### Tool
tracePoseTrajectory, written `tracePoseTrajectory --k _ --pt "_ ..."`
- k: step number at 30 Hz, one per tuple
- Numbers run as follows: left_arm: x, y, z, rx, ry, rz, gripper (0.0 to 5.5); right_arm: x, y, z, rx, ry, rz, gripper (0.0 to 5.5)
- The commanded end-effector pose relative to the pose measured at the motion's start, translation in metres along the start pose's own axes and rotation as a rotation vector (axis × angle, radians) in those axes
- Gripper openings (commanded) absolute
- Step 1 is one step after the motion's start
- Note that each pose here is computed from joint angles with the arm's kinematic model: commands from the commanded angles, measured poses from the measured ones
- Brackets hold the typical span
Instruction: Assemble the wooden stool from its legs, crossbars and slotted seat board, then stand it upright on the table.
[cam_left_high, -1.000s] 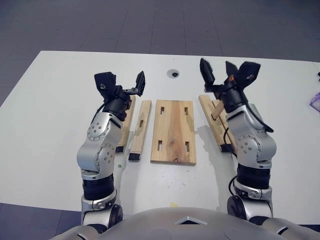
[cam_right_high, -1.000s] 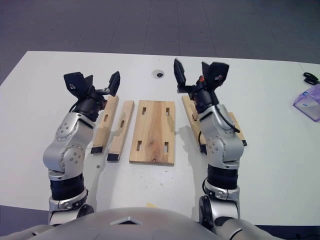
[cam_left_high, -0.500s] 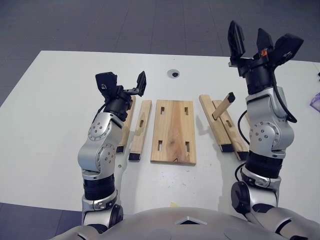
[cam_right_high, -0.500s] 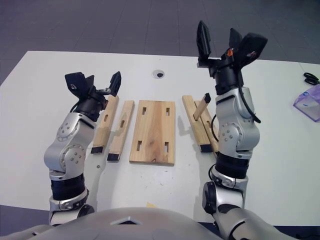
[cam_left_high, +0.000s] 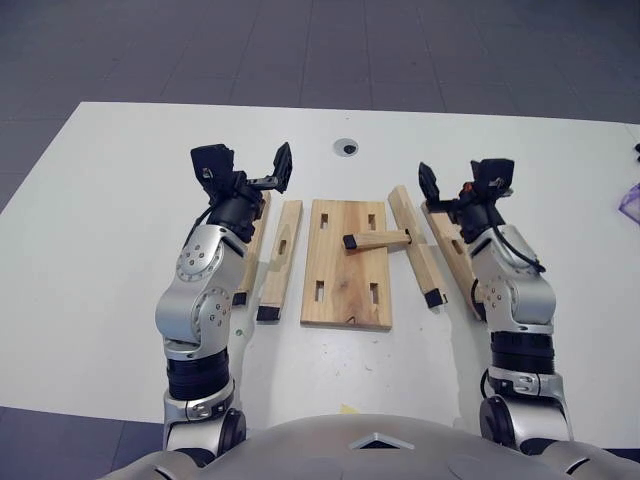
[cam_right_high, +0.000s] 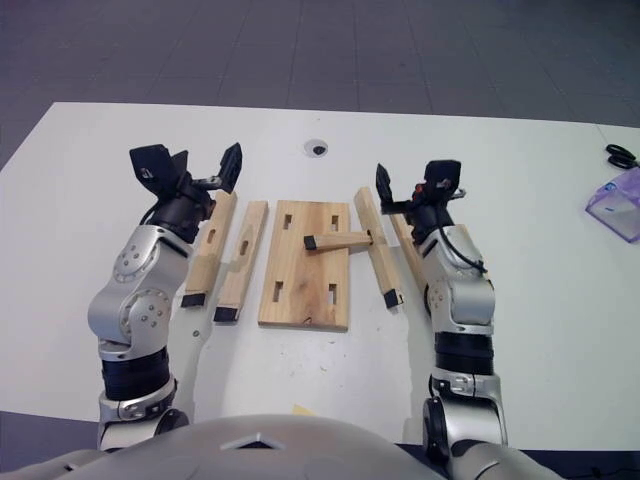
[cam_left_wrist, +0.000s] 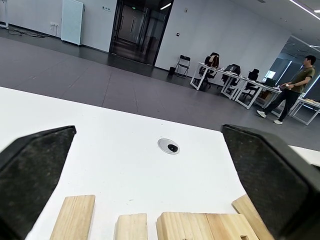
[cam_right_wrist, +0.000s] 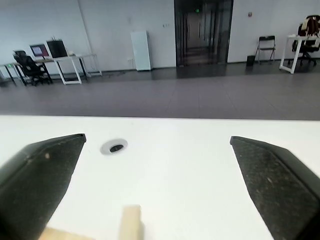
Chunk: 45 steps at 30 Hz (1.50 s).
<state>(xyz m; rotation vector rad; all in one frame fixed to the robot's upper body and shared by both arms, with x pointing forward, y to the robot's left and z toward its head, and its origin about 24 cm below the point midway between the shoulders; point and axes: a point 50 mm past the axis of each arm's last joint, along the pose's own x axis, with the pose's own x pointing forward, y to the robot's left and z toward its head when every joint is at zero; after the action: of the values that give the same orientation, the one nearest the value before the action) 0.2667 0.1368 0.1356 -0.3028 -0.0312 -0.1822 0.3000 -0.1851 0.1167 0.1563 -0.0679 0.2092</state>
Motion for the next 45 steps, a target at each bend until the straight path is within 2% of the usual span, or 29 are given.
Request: tracePoseTrajectory --k 1,6,9,12,17,28,37,45 --pt "0.002 0.000 0.001 0.021 0.003 -0.002 5.40 -0.011 0.005 0.000 0.088 0.035 0.120 5.39" --pt "-0.002 0.003 -0.002 0.025 0.012 0.014 5.40 -0.038 -0.020 0.000 0.103 0.207 0.227 5.39" --pt "-0.004 0.004 -0.004 0.024 0.014 0.022 5.40 -0.044 -0.029 0.004 0.049 0.296 0.303 5.39" --pt "-0.004 0.001 -0.006 0.025 0.015 0.018 5.40 -0.040 -0.027 0.009 0.003 0.324 0.349 5.39" --pt "-0.005 -0.001 -0.007 0.019 0.016 0.023 5.40 -0.050 -0.018 -0.008 -0.109 0.477 0.395 5.39" --pt "-0.014 -0.003 -0.012 0.000 0.015 0.070 5.40 -0.081 -0.023 -0.024 -0.141 0.781 0.391 3.63" --pt "-0.026 -0.015 -0.025 -0.045 0.017 0.127 5.40 -0.084 -0.023 -0.015 -0.192 0.898 0.438 2.12" --pt "-0.029 -0.020 -0.028 -0.041 0.008 0.141 5.40 -0.082 -0.032 -0.016 -0.274 0.937 0.418 1.06"
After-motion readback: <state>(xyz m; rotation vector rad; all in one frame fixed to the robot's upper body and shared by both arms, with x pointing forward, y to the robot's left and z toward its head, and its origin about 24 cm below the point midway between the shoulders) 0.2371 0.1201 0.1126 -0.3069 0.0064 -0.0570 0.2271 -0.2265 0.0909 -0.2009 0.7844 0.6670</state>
